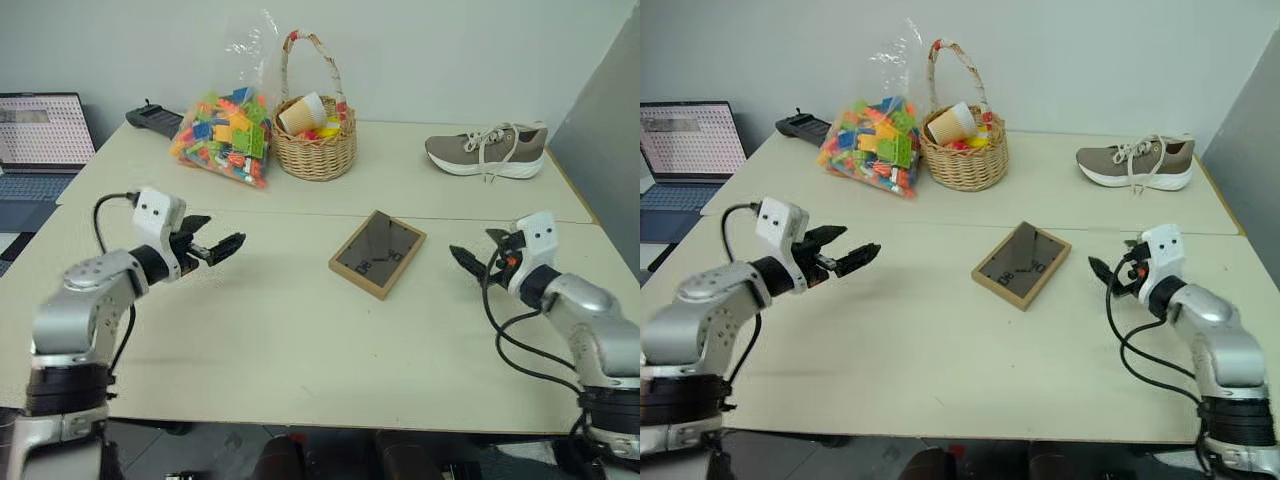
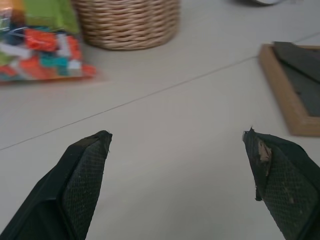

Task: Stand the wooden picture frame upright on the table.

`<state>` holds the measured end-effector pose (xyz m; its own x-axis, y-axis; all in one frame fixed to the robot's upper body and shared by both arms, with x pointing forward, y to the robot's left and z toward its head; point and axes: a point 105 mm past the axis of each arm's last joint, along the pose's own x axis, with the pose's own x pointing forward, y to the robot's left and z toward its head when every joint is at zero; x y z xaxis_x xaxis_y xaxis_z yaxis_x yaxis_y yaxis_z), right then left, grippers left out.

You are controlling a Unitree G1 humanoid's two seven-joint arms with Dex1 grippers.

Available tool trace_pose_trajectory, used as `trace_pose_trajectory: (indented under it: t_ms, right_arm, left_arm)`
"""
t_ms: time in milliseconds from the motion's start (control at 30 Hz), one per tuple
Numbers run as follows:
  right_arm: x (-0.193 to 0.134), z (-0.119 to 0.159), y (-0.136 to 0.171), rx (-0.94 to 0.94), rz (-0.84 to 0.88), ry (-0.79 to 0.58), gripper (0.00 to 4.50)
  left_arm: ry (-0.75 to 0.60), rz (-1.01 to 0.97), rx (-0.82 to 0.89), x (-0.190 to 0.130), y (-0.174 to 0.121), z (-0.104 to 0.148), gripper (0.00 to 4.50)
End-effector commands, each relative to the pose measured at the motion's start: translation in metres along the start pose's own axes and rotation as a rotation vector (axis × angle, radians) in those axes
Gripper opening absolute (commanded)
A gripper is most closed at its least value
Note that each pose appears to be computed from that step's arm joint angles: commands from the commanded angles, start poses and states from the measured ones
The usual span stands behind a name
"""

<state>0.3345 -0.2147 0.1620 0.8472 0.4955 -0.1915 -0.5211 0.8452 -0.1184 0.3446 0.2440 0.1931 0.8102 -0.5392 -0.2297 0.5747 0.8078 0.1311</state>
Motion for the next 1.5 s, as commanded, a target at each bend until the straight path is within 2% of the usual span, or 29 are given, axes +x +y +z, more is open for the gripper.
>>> trace_pose_trajectory:
  t_ms: [33,200,367,400,433,500,633,767,900,1000,1100,1333,1500]
  right_arm:
    - [-0.006,0.023,-0.005,-0.030,0.019,-0.037,4.47]
    - [-0.007,0.018,-0.017,-0.020,-0.060,-0.030,4.47]
    - [-0.008,0.019,-0.010,-0.032,-0.038,-0.016,4.47]
    - [-0.007,0.019,-0.013,-0.030,-0.050,-0.017,4.30]
    - [-0.006,0.017,-0.016,-0.020,-0.066,-0.016,4.10]
    - [-0.003,0.014,-0.019,-0.011,-0.089,-0.006,3.69]
    - [0.022,0.015,-0.015,0.010,-0.137,0.005,2.70]
    - [0.045,0.001,-0.011,-0.032,-0.178,0.062,1.73]
    - [0.064,-0.011,-0.007,-0.012,-0.219,0.088,0.70]
    - [0.083,-0.019,0.004,-0.017,-0.207,0.106,0.06]
    - [0.095,-0.023,0.022,-0.005,-0.161,0.110,0.00]
    - [0.111,-0.016,0.068,0.043,-0.032,0.064,0.00]
    - [0.108,-0.014,0.093,0.051,0.048,0.059,0.00]
  left_arm:
    - [0.000,-0.060,0.058,0.003,0.001,0.015,4.50]
    - [-0.040,-0.025,0.055,0.019,0.006,0.023,4.50]
    - [-0.062,-0.055,0.055,0.029,0.000,0.025,4.50]
    - [-0.072,-0.054,0.050,0.033,0.000,0.025,4.15]
    - [-0.070,-0.059,0.047,0.040,-0.002,0.023,4.08]
    - [-0.066,-0.072,0.051,0.049,-0.006,0.019,3.62]
    - [-0.050,-0.117,0.044,0.089,-0.029,0.013,2.78]
    - [-0.045,-0.098,0.045,0.126,-0.044,0.010,1.95]
    - [-0.029,-0.101,0.071,0.151,-0.056,0.007,1.02]
    - [0.019,-0.107,0.107,0.165,-0.064,-0.001,0.49]
    - [0.047,-0.155,0.114,0.172,-0.078,-0.009,0.02]
    - [0.068,-0.323,0.105,0.172,-0.115,-0.016,0.02]
    - [0.122,-0.383,0.110,0.146,-0.119,-0.025,0.02]
